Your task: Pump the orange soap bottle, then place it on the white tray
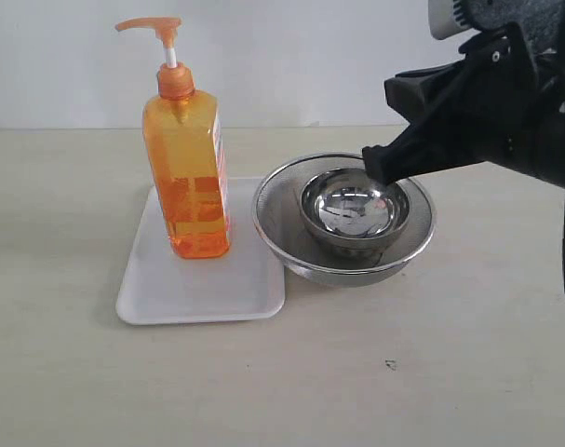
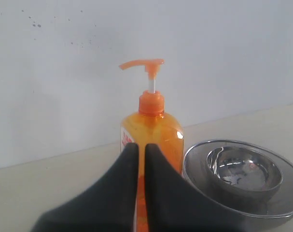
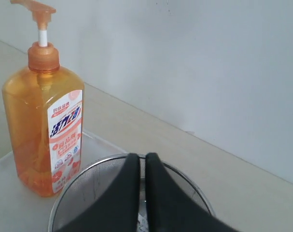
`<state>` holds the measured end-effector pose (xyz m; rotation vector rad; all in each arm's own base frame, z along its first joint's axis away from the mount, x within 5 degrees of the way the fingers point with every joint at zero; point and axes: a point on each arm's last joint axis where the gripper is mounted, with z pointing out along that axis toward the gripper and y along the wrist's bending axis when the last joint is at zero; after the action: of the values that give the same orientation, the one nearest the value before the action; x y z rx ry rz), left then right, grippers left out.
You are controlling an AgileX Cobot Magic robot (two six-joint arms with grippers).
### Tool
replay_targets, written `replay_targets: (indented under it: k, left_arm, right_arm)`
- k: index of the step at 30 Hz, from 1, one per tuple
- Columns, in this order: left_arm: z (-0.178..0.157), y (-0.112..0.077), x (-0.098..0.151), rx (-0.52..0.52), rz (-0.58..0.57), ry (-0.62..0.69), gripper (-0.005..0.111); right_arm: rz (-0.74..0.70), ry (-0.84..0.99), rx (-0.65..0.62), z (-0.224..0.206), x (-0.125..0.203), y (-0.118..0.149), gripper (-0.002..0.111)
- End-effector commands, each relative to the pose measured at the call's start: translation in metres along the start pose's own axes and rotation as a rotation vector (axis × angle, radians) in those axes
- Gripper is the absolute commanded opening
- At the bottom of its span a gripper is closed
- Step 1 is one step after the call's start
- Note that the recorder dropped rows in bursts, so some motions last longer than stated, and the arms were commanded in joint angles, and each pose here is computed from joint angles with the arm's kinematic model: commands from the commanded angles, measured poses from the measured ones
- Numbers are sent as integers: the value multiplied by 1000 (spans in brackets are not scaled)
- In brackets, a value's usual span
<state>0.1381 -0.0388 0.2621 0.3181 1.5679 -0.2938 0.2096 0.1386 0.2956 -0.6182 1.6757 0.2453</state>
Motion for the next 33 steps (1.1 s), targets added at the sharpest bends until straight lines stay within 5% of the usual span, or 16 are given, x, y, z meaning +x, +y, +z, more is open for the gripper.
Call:
replay_targets:
  k: [1,33]
  left_arm:
    - [-3,0,-1,-6,-3,-16,5]
    - [-3,0,-1,-6,1,-14,5]
  right_arm:
    - [21,4,6,-2,1,-2,1]
    - [22,-8,9,-5,-2,-3,1]
